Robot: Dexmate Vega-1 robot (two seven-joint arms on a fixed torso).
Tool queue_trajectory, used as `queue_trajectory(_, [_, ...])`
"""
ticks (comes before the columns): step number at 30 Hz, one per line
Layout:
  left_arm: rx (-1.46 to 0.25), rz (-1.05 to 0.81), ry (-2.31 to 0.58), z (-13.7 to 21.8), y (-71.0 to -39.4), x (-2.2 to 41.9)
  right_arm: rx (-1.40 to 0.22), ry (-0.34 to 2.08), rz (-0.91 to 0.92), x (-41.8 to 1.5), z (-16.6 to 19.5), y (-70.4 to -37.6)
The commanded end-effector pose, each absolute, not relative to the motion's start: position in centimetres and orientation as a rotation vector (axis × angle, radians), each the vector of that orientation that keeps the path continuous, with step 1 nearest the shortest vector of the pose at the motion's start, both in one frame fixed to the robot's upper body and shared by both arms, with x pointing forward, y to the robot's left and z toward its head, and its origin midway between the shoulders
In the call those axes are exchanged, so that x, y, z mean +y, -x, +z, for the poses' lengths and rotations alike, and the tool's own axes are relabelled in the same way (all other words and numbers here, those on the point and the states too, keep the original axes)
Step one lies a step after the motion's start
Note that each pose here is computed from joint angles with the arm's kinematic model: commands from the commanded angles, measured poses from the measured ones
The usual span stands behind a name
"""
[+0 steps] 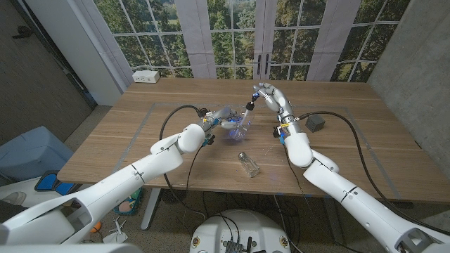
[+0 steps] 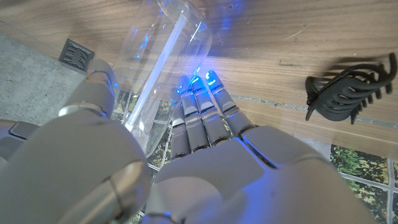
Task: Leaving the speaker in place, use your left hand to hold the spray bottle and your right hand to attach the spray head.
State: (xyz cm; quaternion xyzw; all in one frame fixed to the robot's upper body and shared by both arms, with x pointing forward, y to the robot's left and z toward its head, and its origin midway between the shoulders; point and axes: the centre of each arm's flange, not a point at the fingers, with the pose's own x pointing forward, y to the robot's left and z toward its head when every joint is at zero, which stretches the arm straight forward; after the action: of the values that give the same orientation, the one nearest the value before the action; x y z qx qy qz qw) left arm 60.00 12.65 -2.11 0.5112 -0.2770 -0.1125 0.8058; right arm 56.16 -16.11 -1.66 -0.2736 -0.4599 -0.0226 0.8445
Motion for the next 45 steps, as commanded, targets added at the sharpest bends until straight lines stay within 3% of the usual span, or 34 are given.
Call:
queue_trajectory(1, [-0.597,-0.24,-1.094,-2.1,-59.8,12.5,-0.989,0.555,-0.102,-17.1,-2.2,-55.6])
queue_trajectory(16, [-0.594,-0.24,-1.098,-2.1,-59.8,12.3,-1.092,0.516,-0.097,-17.0,-2.2,-53.7])
queue_trajectory(45, [-0.585,-0.235,-1.101,-2.3,-59.9,12.8,-1.092,0.598,0.057,-14.7,-1.5,-53.8])
